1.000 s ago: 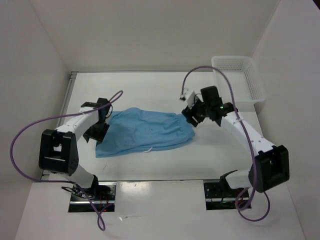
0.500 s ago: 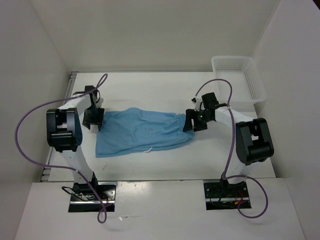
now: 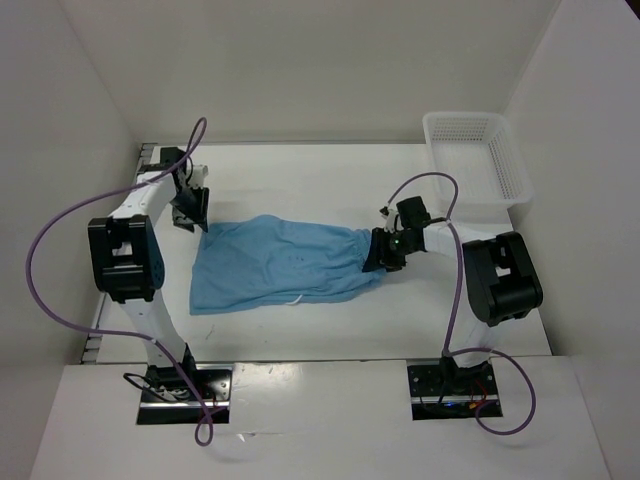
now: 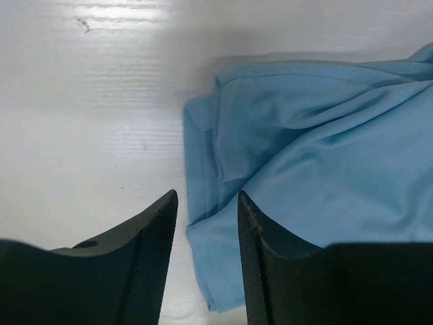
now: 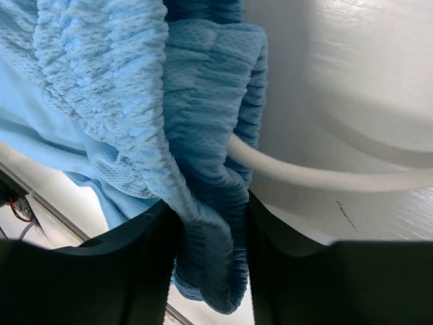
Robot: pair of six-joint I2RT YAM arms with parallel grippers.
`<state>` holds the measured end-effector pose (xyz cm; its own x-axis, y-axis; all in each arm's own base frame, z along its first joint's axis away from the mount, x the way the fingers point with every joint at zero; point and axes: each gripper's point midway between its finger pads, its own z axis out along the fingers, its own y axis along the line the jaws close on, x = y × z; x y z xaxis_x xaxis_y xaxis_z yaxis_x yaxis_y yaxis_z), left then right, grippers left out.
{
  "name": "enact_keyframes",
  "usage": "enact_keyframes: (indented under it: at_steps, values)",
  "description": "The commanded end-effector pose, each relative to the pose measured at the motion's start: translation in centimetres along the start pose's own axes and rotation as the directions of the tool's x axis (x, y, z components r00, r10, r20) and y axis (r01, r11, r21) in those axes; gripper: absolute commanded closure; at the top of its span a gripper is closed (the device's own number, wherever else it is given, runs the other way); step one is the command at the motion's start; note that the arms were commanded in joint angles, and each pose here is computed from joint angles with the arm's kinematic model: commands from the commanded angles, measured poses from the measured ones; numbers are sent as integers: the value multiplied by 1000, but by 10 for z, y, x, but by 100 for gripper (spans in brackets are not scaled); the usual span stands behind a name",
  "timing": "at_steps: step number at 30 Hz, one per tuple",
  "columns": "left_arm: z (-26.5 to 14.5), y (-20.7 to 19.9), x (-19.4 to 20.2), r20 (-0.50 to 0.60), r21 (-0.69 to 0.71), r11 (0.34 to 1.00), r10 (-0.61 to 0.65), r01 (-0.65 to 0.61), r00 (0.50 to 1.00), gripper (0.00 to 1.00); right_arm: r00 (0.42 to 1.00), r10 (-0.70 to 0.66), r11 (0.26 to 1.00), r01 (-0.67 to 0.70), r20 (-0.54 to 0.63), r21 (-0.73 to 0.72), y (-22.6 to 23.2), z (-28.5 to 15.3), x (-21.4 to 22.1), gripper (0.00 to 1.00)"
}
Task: Fold and stack the shorts
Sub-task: Fold the shorts
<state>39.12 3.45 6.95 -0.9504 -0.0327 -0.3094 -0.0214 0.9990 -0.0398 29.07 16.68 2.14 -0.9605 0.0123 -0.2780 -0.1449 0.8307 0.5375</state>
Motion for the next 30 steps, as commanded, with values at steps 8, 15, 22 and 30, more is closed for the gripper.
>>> enact_keyframes:
  at_steps: [8,15,22,30]
  values:
    - [24,-21,14,-99,141,990,-9,24,995,53,1000,-6,1000,6,30,26,-4,10,-5,58]
    - [37,-7,16,-111,27,1000,12,-9,994,56,996,-64,997,61,68,38,-4,10,-21,76]
    - [38,-16,0,-66,77,997,14,-9,998,95,984,-142,990,139,105,36,1,6,-42,100]
    - [7,7,-41,88,-14,1000,4,-3,996,100,967,-214,973,199,137,116,-14,-4,-55,100]
